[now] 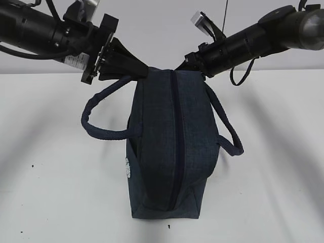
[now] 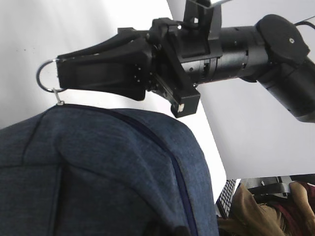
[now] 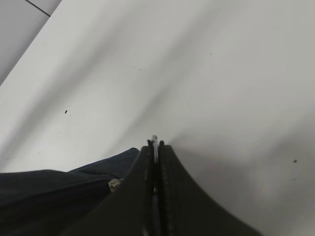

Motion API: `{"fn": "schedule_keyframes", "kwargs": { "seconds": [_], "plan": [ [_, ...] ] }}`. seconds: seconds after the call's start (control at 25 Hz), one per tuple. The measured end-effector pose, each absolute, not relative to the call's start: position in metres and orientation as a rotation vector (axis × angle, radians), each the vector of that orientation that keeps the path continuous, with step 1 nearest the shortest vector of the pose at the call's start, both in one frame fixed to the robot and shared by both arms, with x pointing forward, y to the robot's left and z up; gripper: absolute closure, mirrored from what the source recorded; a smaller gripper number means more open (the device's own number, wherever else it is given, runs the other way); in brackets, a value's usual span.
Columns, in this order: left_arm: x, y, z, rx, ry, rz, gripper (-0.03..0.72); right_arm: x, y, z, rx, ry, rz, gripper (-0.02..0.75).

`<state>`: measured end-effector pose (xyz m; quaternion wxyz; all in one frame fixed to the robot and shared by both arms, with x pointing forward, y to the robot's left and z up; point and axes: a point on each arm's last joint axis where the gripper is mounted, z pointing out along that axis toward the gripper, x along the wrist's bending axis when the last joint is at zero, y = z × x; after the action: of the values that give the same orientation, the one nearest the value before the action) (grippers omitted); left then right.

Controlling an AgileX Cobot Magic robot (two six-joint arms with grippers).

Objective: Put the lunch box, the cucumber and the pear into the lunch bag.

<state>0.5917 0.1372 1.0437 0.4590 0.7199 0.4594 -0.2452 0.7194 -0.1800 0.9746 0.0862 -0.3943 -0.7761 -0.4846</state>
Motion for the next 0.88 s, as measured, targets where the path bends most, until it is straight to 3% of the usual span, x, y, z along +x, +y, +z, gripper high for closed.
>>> {"fn": "schedule_keyframes", "kwargs": {
  "seconds": [0.6, 0.88],
  "plan": [
    [0.593, 0.138, 1.043, 1.775, 1.138, -0.579, 0.683, 0.723, -0.181, 0.951, -1.265, -2.262, -1.347, 0.732],
    [0.594, 0.138, 1.043, 1.774, 1.141, -0.573, 0.683, 0.73, -0.18, 0.969, -1.208, -2.304, -1.397, 0.732]
  ]
}}
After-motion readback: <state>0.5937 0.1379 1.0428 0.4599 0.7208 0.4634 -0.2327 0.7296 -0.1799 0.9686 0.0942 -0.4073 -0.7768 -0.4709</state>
